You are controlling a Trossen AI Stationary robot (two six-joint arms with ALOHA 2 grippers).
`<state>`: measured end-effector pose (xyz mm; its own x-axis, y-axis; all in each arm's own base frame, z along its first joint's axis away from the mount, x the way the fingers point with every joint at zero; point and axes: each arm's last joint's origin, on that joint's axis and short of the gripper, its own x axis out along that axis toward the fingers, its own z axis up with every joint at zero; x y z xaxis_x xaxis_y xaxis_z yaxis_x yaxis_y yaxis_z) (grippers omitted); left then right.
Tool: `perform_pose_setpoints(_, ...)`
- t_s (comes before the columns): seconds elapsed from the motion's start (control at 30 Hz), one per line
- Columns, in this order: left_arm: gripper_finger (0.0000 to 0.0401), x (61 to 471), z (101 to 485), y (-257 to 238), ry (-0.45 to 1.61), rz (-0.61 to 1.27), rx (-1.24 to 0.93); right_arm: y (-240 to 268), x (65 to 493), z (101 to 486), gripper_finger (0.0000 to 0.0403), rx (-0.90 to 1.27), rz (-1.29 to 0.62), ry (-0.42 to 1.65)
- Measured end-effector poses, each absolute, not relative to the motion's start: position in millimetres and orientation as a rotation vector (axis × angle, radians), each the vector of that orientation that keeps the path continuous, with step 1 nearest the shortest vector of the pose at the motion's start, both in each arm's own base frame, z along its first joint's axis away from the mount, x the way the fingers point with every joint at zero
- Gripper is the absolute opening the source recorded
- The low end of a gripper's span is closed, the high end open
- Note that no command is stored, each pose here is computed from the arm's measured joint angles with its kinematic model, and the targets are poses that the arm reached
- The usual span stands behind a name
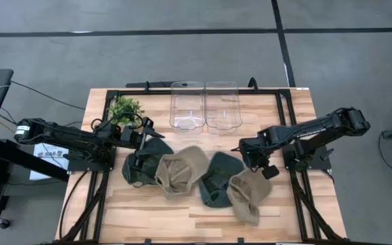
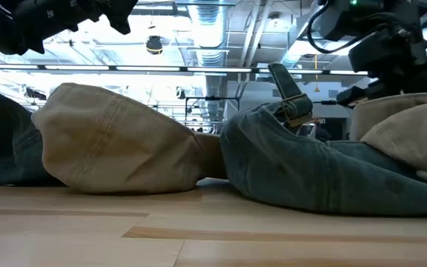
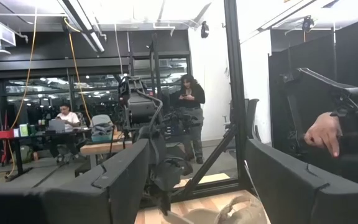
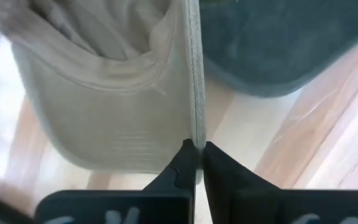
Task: Pick & Place hat
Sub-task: Put the right brown cap into the right transparent bin
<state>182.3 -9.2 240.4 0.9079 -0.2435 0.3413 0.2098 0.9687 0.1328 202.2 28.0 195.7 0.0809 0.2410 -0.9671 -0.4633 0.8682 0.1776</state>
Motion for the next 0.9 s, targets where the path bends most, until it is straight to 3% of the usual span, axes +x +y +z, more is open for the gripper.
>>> perform_pose_setpoints(0.37,0.0264,182,240,-9,-0.364,-0.234,0.094,28,174,231,0.0003,-0.038,0.533,1.246)
perform_pose_setpoints(0.63,0.0264,182,240,-9,-0.364,-0.234,0.094,24,142,277,0.0001,-0.084,0.485,0.852)
perform_pose_setpoints(0.9,0.0264,182,240,-9,-0.365,-0.234,0.094,16,121,315,0.0001,-0.114,0.255,0.455)
